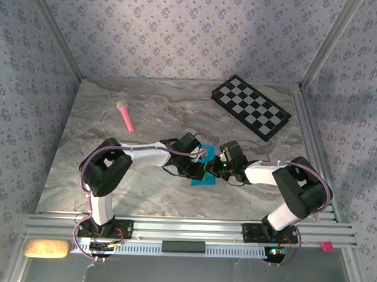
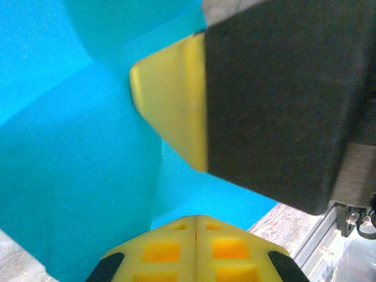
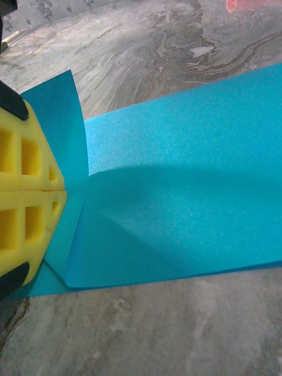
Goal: Fold a paper plane with a square sheet of paper (pick it up from the middle)
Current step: Fold the triangle a second time at the center of the table.
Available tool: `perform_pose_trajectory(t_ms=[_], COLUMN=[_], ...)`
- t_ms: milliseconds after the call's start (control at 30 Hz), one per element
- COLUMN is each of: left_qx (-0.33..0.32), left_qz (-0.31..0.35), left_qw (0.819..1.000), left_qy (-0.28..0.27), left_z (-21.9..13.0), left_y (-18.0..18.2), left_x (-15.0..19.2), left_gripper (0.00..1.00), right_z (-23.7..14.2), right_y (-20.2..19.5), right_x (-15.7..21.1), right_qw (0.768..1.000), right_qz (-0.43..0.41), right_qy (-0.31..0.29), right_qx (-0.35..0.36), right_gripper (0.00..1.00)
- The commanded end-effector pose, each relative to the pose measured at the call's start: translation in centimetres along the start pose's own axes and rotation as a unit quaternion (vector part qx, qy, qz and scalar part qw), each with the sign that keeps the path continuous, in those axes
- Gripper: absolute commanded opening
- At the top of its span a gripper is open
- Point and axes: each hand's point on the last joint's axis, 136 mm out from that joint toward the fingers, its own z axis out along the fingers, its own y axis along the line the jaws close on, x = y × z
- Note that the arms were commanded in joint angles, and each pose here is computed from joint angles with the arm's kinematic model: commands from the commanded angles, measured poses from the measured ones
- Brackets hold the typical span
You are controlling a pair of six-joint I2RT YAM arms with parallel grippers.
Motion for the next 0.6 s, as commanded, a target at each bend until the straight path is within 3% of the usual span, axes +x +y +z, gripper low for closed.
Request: perform_pose_trajectory(t_ms=[0,567], left_qx=[-0.011,-0.019], left_qz=[0.005,-0.008], left_qw=[1.0,0.999], left_qy=[0.018,0.025], left_z=[0.5,1.0], left_y=[0.5,1.7], left_x=[0.9,2.4], left_gripper=[0.04,0.04], right_z=[-0.2,-0.3], right_y=[-5.3,-6.0], right_x=[2.2,2.3], right_qw=[0.995,0.994], right_qz=[0.025,0.026], right_qy=[0.024,0.025], right_qx=[0.091,0.1], right_gripper=[0.0,0.0])
